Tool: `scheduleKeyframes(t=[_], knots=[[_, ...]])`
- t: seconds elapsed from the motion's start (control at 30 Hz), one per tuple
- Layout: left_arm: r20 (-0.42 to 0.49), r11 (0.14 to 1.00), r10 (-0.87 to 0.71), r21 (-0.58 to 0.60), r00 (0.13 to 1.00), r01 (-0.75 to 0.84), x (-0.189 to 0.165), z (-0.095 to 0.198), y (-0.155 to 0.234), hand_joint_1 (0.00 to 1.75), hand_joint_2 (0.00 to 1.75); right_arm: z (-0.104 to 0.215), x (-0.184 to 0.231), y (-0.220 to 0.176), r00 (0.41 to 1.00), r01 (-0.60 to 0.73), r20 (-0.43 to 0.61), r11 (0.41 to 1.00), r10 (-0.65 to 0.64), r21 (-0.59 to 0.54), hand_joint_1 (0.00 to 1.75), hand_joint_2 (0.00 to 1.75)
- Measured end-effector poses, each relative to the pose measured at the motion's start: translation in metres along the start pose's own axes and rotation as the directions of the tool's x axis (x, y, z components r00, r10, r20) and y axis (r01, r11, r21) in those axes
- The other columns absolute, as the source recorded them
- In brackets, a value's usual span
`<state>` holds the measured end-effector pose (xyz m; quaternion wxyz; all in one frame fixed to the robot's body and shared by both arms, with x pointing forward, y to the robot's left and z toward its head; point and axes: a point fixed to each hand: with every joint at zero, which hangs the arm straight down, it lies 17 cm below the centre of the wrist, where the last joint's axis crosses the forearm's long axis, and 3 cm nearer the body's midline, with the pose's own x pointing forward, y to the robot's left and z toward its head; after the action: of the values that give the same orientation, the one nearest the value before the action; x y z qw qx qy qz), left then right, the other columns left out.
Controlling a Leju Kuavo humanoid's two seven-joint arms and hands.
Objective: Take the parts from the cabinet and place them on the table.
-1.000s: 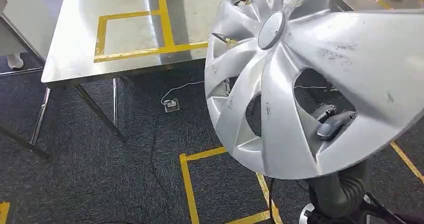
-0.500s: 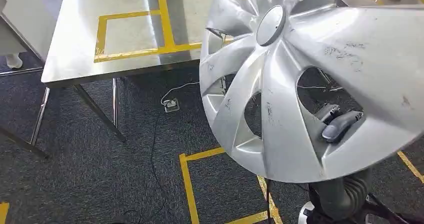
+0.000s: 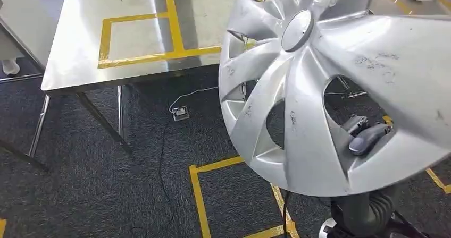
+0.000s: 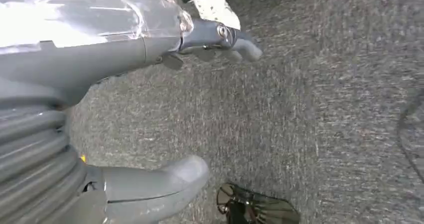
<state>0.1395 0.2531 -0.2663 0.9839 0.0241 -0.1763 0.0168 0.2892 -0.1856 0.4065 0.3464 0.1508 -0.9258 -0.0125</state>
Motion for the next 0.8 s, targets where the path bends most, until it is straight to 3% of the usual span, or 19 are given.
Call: scheduleKeyframes(t=[0.8], knots=[[0.013, 0.999, -0.043, -0.023, 0.999, 0.043, -0.002, 0.001, -0.004, 0.00, 1.75, 0.011, -0.003, -0.013, 1.000, -0.002, 0.012, 0.999, 0.002, -0.050, 1.75, 1.75]])
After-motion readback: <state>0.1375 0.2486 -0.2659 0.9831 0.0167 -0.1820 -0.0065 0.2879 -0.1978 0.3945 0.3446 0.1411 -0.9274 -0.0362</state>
